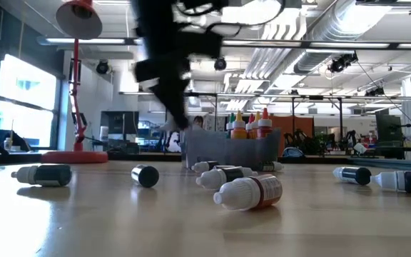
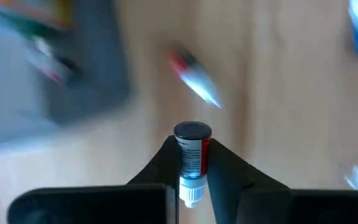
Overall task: Pick & Place food coloring
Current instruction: Put the small red food coloring bottle into the black bin, then put the small black food coloring bottle into the black bin
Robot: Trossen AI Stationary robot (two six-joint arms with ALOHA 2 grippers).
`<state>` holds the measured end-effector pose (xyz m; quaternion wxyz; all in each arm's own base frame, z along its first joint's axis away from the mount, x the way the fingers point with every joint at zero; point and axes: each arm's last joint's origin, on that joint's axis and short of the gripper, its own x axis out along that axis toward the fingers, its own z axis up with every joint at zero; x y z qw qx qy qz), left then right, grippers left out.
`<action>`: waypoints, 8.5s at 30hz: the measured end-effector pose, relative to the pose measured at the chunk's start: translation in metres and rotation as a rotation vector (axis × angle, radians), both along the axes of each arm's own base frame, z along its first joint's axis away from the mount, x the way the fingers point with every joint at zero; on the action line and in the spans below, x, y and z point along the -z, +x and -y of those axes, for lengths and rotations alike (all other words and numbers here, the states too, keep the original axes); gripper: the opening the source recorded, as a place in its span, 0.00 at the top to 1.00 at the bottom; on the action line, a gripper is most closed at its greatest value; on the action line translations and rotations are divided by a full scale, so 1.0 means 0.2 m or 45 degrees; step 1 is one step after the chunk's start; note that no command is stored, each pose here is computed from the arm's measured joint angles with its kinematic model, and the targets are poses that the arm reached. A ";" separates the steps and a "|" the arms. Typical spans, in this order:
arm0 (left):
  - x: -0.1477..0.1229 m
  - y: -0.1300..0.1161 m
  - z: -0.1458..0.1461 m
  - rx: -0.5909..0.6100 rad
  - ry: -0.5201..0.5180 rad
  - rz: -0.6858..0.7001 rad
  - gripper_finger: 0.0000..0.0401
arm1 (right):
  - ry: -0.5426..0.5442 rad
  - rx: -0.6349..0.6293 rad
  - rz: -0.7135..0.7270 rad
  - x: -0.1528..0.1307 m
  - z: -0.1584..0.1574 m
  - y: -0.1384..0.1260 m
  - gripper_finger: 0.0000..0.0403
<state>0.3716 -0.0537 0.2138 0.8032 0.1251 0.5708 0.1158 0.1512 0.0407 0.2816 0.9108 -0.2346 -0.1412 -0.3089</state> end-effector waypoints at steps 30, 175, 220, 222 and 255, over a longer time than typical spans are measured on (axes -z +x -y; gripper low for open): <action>-0.15 0.11 -0.65 -0.174 -0.138 0.248 0.58 | 0.000 -0.006 -0.014 0.01 0.00 0.00 0.53; -0.63 -0.15 -0.23 -0.569 0.090 -0.068 0.58 | 1.449 -0.136 -1.439 0.49 -0.28 0.60 0.53; -0.01 -0.40 0.55 0.029 -0.223 -0.216 0.58 | 1.123 -0.159 -1.427 0.53 -0.08 0.67 0.53; 0.00 -0.41 0.57 0.060 -0.278 -0.265 0.58 | 1.122 -0.159 -1.427 0.53 -0.08 0.67 0.53; 0.31 -0.50 0.53 0.176 -0.317 -0.247 0.77 | 1.126 -0.168 -1.431 0.53 -0.08 0.67 0.53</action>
